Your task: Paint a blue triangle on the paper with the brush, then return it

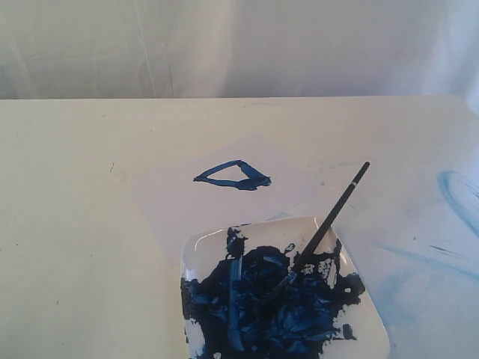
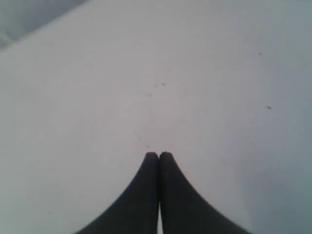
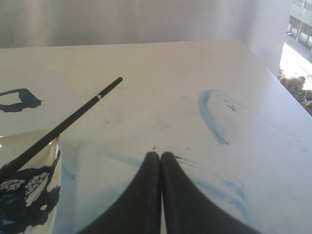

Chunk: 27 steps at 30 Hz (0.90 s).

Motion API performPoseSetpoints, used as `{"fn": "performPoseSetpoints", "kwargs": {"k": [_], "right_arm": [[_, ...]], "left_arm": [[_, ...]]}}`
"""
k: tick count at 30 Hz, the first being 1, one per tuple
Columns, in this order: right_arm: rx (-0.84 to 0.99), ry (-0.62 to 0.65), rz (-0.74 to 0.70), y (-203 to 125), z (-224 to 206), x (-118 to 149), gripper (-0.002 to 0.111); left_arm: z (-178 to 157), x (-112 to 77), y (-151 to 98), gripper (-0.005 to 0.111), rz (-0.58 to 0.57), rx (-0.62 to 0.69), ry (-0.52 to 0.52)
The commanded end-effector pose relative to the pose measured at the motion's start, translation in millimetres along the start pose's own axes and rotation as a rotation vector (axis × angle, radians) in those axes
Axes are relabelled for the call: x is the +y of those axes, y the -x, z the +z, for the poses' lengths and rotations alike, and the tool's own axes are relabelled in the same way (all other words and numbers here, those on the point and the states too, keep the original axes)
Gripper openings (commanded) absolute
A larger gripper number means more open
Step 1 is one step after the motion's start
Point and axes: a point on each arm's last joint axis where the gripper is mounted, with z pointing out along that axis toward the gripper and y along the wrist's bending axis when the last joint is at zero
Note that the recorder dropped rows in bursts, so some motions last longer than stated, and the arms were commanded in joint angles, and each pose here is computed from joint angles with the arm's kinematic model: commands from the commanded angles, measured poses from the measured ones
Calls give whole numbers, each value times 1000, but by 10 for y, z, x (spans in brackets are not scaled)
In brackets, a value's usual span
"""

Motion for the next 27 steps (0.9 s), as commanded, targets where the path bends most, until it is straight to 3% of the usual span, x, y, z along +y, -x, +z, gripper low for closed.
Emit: {"fn": "performPoseSetpoints", "kwargs": {"k": [1,9,17,27], "right_arm": [[-16,-5,1,13,-5,-3,0],[-16,-5,1,13,-5,-3,0],[-16,-5,1,13,-5,-3,0],[-16,-5,1,13,-5,-3,0]], "left_arm": [[5,-19,-79,0,-222,73,-4],[6,-13,-67,0,-263,60,3],[2,-35,-87,0,-619,91,-4],[2,-35,-87,0,-619,91,-4]]}}
